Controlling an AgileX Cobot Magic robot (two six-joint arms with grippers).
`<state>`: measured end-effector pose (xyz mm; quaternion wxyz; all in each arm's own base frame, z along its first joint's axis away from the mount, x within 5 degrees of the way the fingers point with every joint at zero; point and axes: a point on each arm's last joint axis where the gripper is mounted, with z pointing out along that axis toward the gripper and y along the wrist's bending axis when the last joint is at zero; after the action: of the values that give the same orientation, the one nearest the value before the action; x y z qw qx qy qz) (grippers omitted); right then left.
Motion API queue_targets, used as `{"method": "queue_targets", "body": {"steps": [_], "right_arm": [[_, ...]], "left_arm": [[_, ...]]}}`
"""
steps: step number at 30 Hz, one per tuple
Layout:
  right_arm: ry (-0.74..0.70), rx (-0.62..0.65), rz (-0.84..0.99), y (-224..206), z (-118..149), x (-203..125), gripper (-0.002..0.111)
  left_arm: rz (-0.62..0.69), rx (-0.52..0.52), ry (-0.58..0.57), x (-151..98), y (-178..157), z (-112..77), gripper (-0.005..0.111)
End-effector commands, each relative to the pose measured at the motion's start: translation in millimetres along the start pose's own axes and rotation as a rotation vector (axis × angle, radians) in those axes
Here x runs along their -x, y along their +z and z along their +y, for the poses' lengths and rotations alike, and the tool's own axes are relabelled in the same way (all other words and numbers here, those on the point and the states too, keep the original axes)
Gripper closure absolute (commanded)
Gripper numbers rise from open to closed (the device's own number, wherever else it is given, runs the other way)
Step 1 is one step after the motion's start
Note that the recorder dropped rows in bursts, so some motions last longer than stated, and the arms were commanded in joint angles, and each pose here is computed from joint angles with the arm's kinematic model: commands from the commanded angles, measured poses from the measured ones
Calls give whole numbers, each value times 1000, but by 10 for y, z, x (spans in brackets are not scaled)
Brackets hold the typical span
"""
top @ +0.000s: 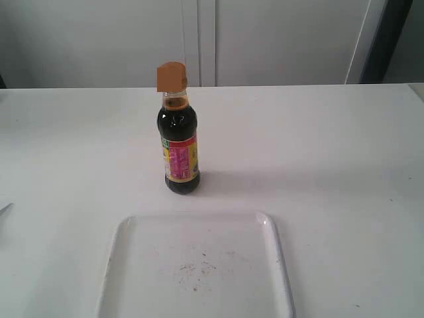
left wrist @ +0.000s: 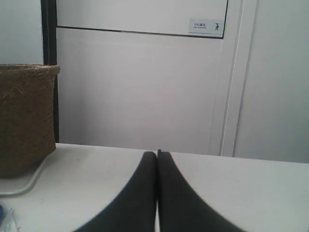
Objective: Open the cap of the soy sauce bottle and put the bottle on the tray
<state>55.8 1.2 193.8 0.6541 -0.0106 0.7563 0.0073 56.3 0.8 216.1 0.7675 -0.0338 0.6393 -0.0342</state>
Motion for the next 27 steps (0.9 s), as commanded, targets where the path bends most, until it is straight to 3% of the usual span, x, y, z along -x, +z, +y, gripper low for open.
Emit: {"method": "queue_targets", "body": {"steps": [1,12,27], "right_arm": [[-22,-6,-47,-2,-4,26,108],[-42,-7,-78,-3,-3,55,108],[-42,-4,-205,-19,2,169,108]], "left_arm": [[-60,-19,-25,93,0,-21,107],[-98,-190,-7,496,321,-213,107],[91,-403,77,503,1089,-421,107]]}}
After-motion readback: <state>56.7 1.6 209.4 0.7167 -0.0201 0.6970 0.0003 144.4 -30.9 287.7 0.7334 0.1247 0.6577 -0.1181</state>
